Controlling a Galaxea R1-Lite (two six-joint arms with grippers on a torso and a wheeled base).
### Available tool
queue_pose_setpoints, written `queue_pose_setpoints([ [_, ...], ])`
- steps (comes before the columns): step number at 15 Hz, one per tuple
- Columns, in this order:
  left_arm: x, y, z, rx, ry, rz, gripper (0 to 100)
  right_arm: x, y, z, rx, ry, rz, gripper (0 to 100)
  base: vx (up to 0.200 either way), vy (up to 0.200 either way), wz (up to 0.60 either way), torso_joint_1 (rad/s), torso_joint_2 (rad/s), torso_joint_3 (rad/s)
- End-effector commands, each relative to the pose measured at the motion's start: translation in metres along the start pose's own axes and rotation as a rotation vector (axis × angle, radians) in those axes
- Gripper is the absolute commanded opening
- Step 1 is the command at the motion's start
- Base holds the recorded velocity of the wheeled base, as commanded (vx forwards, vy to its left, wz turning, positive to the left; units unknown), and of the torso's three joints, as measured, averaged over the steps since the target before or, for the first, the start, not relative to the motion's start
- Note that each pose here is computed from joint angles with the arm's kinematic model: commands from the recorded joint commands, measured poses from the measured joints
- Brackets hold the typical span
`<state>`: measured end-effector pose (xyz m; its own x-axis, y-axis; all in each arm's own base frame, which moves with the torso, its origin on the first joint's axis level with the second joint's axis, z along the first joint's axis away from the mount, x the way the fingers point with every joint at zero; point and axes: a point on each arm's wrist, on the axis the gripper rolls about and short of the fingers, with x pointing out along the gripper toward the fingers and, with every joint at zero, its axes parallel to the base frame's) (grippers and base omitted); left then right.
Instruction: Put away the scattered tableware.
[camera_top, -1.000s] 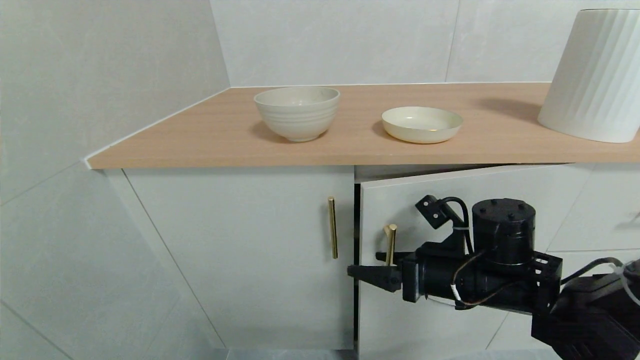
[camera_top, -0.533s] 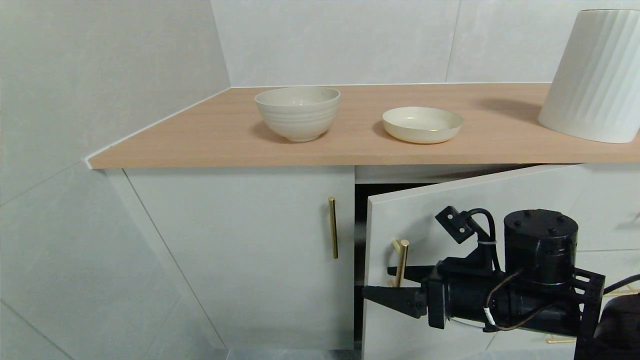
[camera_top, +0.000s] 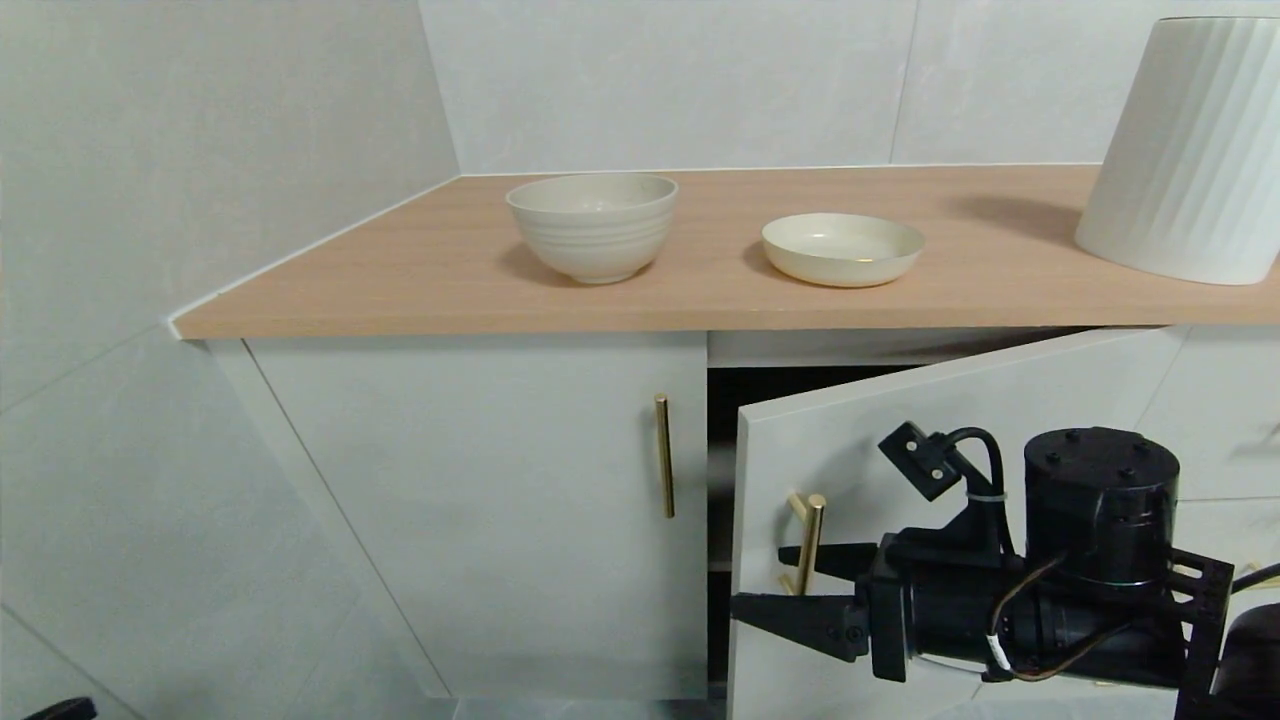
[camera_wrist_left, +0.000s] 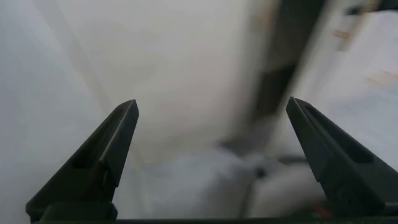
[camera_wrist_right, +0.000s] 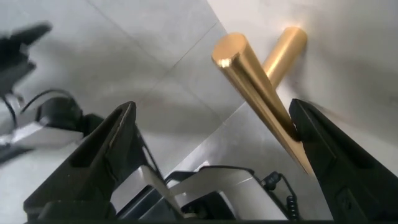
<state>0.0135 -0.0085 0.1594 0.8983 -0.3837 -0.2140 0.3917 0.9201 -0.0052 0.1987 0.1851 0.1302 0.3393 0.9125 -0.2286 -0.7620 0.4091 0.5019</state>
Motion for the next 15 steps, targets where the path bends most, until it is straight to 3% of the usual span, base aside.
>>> queue_pose_setpoints([
  [1,0.076,0.017,0.052,-0.096,0.243,-0.319,100,0.001,0.002,-0.002,0.001,0.013,0.017,100,0.0,0.0,0.0,0.0,0.0,0.0],
  [2,0.106,0.011,0.061,-0.125,0.315,-0.412,100,0.001,0.001,-0.003,0.003,0.016,0.015,100,0.0,0.0,0.0,0.0,0.0,0.0],
  [3,0.127,0.002,0.07,-0.137,0.325,-0.482,100,0.0,0.002,-0.003,0.002,0.015,0.016,100,0.0,0.0,0.0,0.0,0.0,0.0],
  [5,0.153,-0.012,0.077,-0.166,0.308,-0.551,100,0.0,0.002,-0.002,0.001,0.012,0.017,100,0.0,0.0,0.0,0.0,0.0,0.0],
  [8,0.181,-0.025,0.072,-0.158,0.309,-0.587,100,0.0,0.002,-0.002,-0.001,0.012,0.017,100,0.0,0.0,0.0,0.0,0.0,0.0],
  [9,0.194,-0.029,0.068,-0.153,0.31,-0.6,0,0.0,0.002,-0.002,-0.005,0.013,0.017,100,0.0,0.0,0.0,0.0,0.0,0.0],
  [15,0.243,-0.041,0.061,-0.145,0.313,-0.63,0,-0.001,0.002,-0.004,-0.001,0.019,0.014,100,0.0,0.0,0.0,0.0,0.0,0.0],
])
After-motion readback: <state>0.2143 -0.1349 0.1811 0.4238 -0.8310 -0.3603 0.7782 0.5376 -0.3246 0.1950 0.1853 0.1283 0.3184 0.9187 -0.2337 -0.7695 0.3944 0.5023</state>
